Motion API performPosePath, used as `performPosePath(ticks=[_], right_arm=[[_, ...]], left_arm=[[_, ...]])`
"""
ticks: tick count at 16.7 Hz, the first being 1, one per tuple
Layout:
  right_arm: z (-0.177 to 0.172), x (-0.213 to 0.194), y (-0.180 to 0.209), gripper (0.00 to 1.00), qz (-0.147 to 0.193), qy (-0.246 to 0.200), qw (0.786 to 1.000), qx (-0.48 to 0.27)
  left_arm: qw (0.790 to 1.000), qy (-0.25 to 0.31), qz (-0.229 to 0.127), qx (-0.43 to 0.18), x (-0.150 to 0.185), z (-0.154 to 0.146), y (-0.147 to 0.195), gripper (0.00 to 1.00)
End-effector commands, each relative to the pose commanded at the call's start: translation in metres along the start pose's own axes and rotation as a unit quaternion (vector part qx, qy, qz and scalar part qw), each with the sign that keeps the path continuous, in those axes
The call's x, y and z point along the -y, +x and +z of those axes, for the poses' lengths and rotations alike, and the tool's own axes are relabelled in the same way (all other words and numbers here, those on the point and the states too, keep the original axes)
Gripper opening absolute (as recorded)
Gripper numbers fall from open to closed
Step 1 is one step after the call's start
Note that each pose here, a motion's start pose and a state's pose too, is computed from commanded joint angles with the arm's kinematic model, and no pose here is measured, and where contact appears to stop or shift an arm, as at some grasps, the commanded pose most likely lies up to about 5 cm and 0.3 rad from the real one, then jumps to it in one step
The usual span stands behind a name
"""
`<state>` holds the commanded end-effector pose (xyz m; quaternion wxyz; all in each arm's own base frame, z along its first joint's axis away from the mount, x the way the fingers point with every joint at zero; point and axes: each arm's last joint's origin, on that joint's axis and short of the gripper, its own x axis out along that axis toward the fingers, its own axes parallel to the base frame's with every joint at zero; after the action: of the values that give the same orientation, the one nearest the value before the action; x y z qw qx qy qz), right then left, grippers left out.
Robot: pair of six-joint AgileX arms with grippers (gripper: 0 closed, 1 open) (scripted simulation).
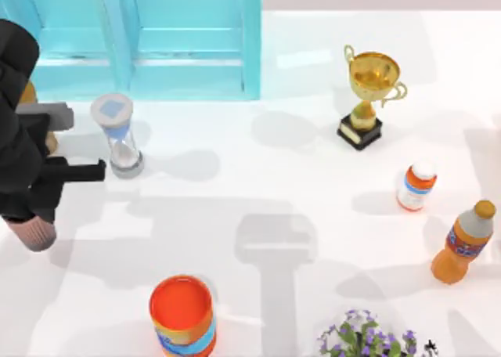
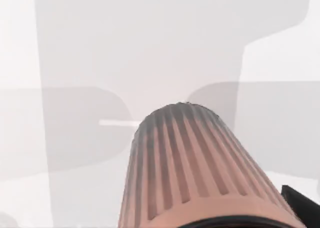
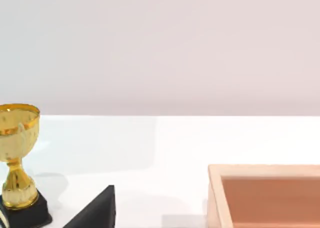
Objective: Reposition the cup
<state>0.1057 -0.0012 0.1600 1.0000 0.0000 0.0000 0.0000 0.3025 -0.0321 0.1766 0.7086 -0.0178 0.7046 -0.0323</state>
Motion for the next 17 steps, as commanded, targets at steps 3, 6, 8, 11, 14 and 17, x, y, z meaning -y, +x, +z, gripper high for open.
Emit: performPosePath(ticks=[3,6,8,11,14,17], right_arm=[[0.0,0.0,0.0,1.0,0.0,0.0,1.0,0.0],[0.0,0.0,0.0,1.0,0.0,0.0,1.0,0.0],[0.0,0.0,0.0,1.0,0.0,0.0,1.0,0.0],[0.0,0.0,0.0,1.0,0.0,0.0,1.0,0.0],[0.0,0.0,0.0,1.0,0.0,0.0,1.0,0.0],[0.0,0.0,0.0,1.0,0.0,0.0,1.0,0.0]], left_arm=[[1.0,0.0,0.0,0.002,-0.002,-0.001,0.014,0.0],[1.0,0.0,-0.001,0.0,-0.003,-0.002,0.022,0.0],[1.0,0.0,-0.001,0.0,-0.003,-0.002,0.022,0.0],[1.0,0.0,-0.001,0.0,-0.003,-0.002,0.022,0.15],[1.0,0.0,-0.001,0.0,-0.003,-0.002,0.022,0.38],[1.0,0.0,-0.001,0.0,-0.003,-0.002,0.022,0.6]])
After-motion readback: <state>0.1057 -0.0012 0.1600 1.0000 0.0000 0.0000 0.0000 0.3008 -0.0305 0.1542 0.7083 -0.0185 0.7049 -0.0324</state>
